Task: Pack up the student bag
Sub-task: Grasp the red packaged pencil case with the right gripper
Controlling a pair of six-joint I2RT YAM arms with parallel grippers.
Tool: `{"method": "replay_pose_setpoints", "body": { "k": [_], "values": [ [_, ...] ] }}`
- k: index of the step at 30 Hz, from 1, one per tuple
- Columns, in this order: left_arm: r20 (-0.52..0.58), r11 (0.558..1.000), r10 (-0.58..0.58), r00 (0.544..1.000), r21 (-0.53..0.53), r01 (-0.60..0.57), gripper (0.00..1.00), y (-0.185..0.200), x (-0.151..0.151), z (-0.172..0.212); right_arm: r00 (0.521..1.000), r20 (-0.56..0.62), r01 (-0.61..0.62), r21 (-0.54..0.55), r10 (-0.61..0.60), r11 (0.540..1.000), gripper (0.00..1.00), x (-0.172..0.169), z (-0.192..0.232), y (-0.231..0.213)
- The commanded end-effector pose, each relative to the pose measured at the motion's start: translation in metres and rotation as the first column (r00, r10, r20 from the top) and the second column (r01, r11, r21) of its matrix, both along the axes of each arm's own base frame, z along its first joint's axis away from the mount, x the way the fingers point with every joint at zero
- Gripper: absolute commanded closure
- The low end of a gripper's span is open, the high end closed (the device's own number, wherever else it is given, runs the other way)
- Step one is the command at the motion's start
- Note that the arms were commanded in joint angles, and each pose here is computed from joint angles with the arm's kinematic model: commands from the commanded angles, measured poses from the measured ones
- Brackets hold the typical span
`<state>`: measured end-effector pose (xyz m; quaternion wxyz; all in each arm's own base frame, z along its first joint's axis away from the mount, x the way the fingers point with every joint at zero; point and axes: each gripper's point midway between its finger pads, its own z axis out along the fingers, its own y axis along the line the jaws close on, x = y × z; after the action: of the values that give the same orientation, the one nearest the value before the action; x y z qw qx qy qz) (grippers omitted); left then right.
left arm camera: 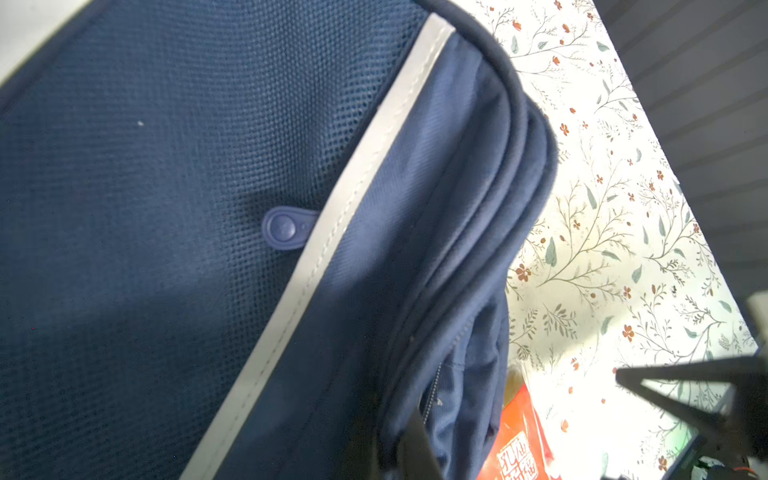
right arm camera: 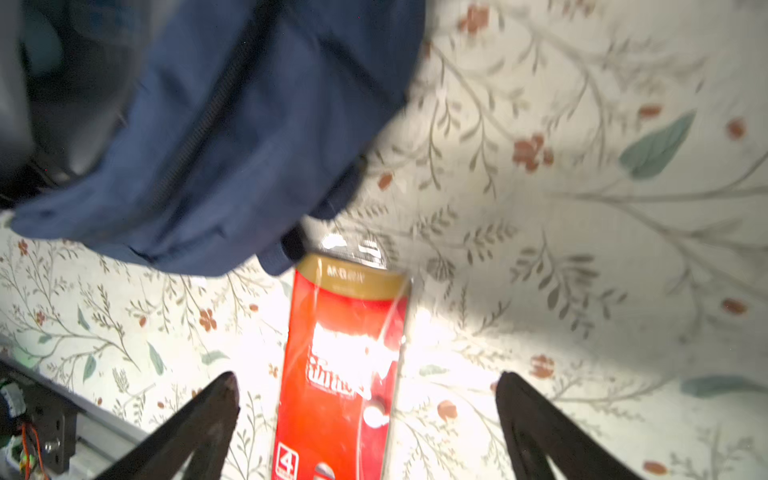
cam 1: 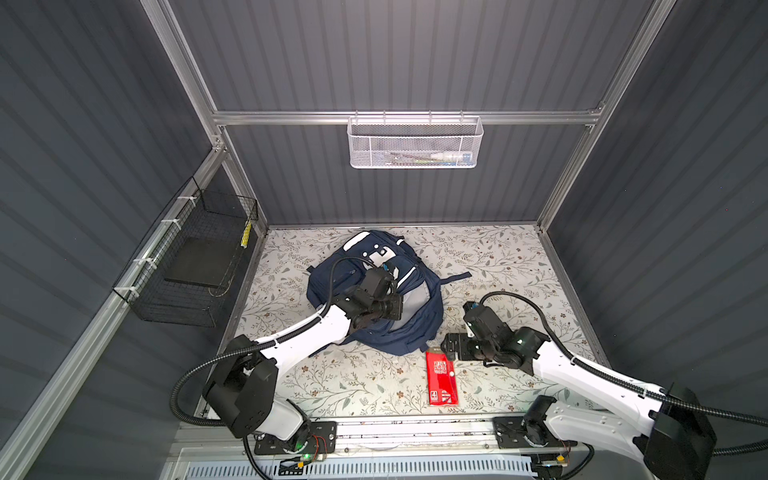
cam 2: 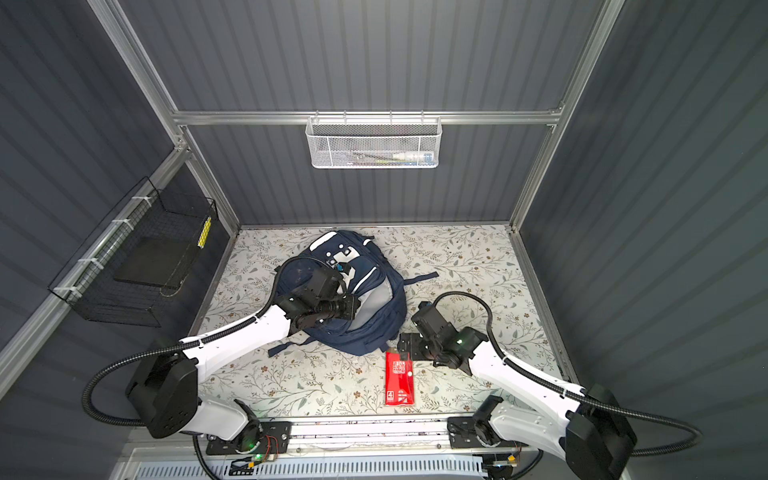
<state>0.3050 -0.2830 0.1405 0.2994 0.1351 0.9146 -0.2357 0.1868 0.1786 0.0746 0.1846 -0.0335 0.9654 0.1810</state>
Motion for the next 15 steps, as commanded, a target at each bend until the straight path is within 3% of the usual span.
{"method": "replay_pose_setpoints", "body": {
  "k": [1,4,10,15],
  "values": [
    [-0.088,0.995,0.06,0.994,0.088,-0.052,1.0,0.013,-0.011,-0.032,0.993,-0.118,0.005,0.092,0.006,0.996,0.06,-0.026,-0.014,0.006],
    [-0.077,0.983,0.061,0.995,0.176,-0.046,1.0,0.012,-0.017,-0.041,0.989,-0.149,0.019,0.164,0.006,0.986,0.09,-0.033,-0.021,0.014],
    [-0.124,0.978,0.074,0.99,0.204,-0.048,1.0,0.008,-0.029,-0.061,0.986,-0.165,0.005,0.251,0.038,0.968,0.17,-0.034,-0.037,0.028],
    [-0.146,0.964,0.118,0.982,0.254,-0.078,1.0,0.016,-0.041,-0.078,0.974,-0.226,0.042,0.312,0.031,0.949,0.29,-0.034,-0.056,0.035]
  ]
}}
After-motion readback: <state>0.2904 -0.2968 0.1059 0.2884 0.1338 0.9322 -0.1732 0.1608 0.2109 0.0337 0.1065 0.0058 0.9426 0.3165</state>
